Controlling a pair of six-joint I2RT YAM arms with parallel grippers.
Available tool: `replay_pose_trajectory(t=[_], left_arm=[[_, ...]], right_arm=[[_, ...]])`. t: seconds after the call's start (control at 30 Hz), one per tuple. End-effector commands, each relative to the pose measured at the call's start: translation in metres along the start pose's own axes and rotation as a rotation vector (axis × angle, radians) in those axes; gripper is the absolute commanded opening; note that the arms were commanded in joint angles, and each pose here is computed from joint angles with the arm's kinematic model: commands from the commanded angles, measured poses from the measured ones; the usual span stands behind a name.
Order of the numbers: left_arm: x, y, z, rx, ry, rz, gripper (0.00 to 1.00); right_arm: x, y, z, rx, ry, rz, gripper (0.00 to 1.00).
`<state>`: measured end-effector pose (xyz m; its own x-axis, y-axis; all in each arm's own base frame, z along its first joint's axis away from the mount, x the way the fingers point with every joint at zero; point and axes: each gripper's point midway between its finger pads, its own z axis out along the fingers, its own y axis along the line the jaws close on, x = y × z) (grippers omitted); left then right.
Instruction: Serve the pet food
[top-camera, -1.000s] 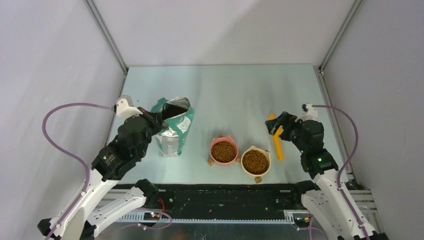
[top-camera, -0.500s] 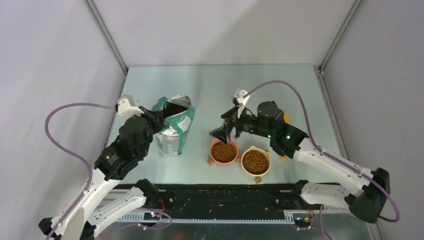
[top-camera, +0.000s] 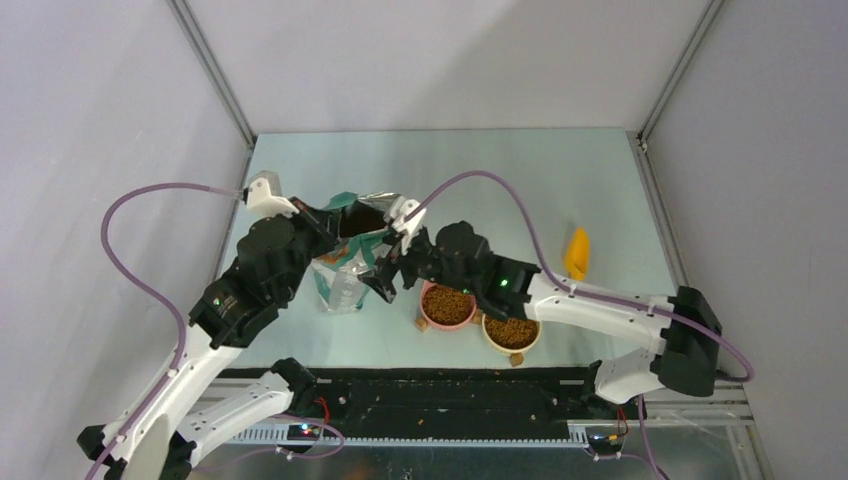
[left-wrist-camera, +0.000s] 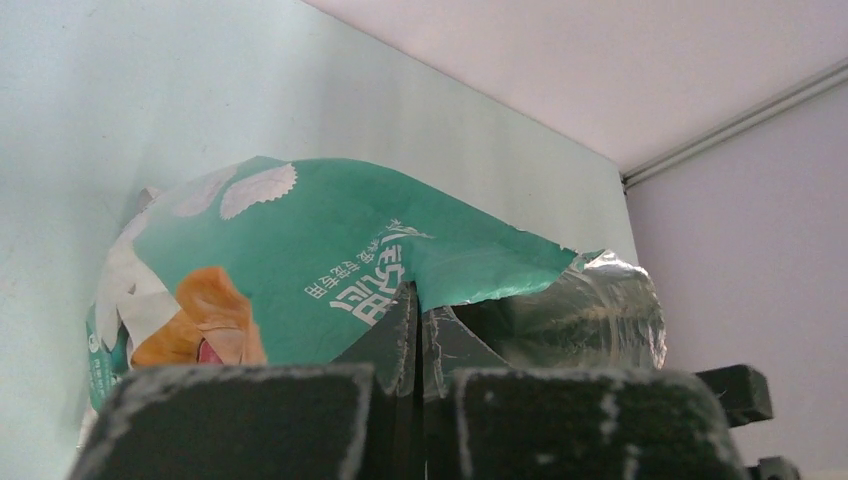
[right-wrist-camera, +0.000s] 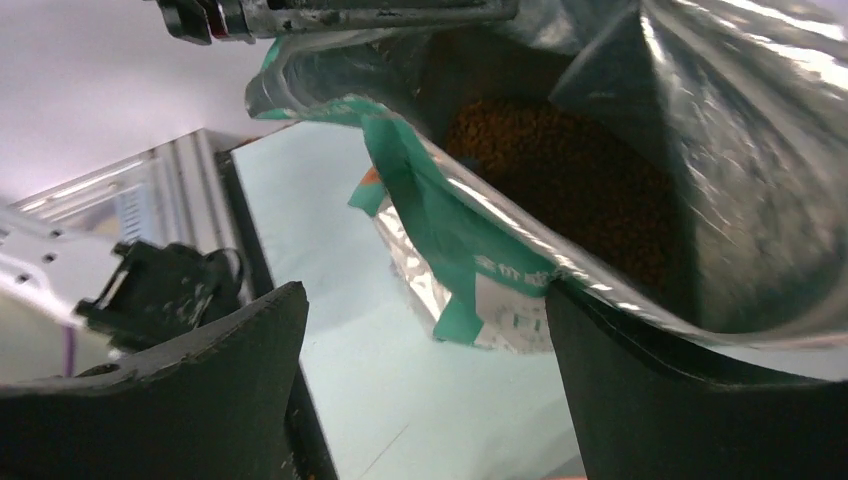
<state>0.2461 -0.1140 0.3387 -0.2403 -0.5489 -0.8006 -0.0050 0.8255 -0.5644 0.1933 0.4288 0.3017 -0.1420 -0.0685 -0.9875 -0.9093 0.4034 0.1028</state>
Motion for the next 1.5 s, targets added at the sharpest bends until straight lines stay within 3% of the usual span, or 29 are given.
replay_pose_trajectory(t=[0.0,0.1,0.33,0.5,0.57,0.6,0.7,0.73,0.87,1.03,1.07,1.13,1.17,1.2,1.23,1.3,1.37,1.47], left_arm=[[-0.048,-0.054,-0.017,0.201,-0.089,-0.141,0.0],[-0.047,-0.056,-0.018,0.206,-0.084,-0.161,0.0],[-0.047,-0.052,-0.016,0.178,-0.084,-0.192,0.0],[-0.05,-0.047,-0.013,0.136,-0.097,-0.196,0.0],[-0.052,-0.047,-0.012,0.126,-0.098,-0.193,0.0],[-0.05,-0.045,-0.012,0.116,-0.093,-0.188,0.0],[-0.053,-0.041,-0.012,0.088,-0.099,-0.186,0.0],[-0.053,-0.037,-0.013,0.073,-0.098,-0.181,0.0],[-0.064,-0.017,-0.019,-0.008,-0.161,-0.179,0.0],[-0.083,0.015,-0.032,-0.151,-0.249,-0.151,0.01],[-0.085,0.023,-0.033,-0.19,-0.268,-0.142,0.04],[-0.085,0.028,-0.03,-0.224,-0.282,-0.116,0.18],[-0.089,0.026,-0.03,-0.225,-0.283,-0.084,0.36],[-0.09,0.021,-0.028,-0.219,-0.268,-0.037,0.47],[-0.091,0.019,-0.026,-0.221,-0.26,-0.015,0.68],[-0.091,0.011,-0.02,-0.215,-0.217,0.053,0.9],[-0.09,0.001,-0.013,-0.199,-0.174,0.101,0.98],[-0.089,-0.018,-0.001,-0.127,-0.11,0.189,0.99]], right_arm=[[-0.052,-0.027,0.007,0.257,-0.23,-0.037,0.93],[-0.054,-0.046,0.008,0.386,-0.287,0.099,0.93],[-0.062,-0.045,0.021,0.393,-0.402,0.299,0.89],[-0.049,-0.041,0.046,0.39,-0.364,0.329,0.77],[-0.048,-0.038,0.054,0.384,-0.349,0.315,0.63],[-0.043,-0.038,0.058,0.384,-0.338,0.306,0.44],[-0.043,-0.037,0.065,0.362,-0.311,0.273,0.16],[-0.044,-0.039,0.066,0.352,-0.306,0.271,0.02],[-0.048,-0.026,0.069,0.131,-0.253,0.222,0.0],[-0.062,0.003,0.052,-0.389,-0.042,0.195,0.0],[-0.06,0.007,0.049,-0.446,-0.019,0.175,0.0],[-0.057,0.021,0.033,-0.556,0.048,0.132,0.0],[-0.056,0.026,0.028,-0.573,0.062,0.108,0.0],[-0.047,0.032,0.024,-0.587,0.095,0.086,0.0],[-0.049,0.036,0.019,-0.594,0.093,0.065,0.0],[-0.047,0.044,0.011,-0.612,0.11,0.066,0.0],[-0.046,0.05,0.002,-0.631,0.12,0.069,0.0],[-0.043,0.05,-0.007,-0.638,0.143,0.087,0.0]])
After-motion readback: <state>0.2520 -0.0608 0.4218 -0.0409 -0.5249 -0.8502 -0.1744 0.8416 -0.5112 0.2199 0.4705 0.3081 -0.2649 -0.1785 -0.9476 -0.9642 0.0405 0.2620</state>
